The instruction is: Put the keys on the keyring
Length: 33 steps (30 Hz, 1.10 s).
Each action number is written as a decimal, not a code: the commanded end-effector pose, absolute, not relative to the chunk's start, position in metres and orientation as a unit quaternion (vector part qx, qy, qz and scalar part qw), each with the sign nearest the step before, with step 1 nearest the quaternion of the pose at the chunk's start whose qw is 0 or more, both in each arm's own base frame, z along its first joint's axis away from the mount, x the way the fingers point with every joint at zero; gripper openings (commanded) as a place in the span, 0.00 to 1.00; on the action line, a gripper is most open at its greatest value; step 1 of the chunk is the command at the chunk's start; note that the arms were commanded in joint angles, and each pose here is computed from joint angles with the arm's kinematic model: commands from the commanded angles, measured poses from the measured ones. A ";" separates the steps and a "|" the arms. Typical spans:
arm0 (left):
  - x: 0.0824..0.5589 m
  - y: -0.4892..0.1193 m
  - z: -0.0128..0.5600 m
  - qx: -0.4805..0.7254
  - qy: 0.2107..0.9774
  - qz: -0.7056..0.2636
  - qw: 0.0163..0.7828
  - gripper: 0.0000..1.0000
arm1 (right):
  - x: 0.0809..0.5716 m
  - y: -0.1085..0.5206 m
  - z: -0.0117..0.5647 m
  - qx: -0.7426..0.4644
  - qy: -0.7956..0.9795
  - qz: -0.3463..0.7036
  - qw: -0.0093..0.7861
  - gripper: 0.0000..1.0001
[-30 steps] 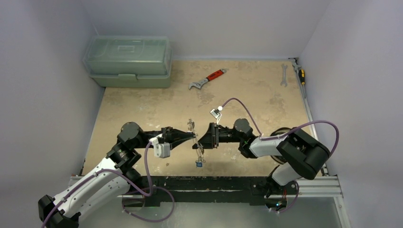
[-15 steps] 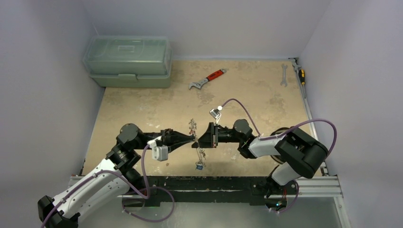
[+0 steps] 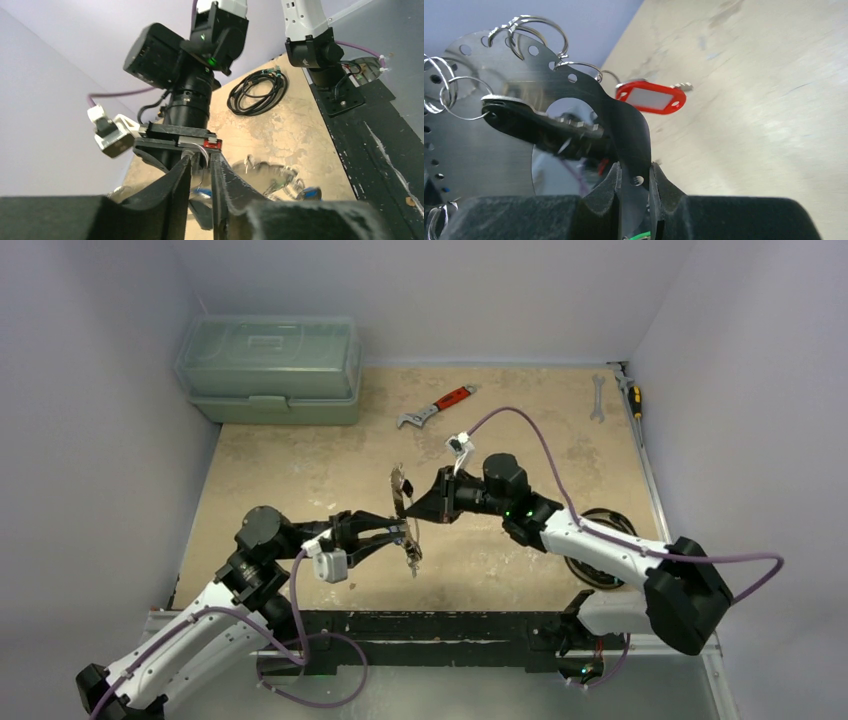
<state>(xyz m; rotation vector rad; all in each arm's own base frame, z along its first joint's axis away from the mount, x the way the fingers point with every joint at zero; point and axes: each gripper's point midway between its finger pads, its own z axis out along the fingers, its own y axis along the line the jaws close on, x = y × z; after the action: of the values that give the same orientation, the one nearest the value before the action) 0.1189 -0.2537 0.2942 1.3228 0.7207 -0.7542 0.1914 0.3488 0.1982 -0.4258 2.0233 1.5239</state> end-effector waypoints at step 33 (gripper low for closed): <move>0.202 -0.234 0.283 0.477 0.478 -0.214 0.706 0.40 | 0.265 0.210 0.317 -0.406 0.594 -0.198 0.666 0.00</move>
<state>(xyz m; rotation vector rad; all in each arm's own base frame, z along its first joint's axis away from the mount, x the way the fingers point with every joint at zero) 0.1910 -0.2407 0.2670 1.1534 1.0481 -0.5145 0.2715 0.2076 0.2549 -0.8812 1.6581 -0.3243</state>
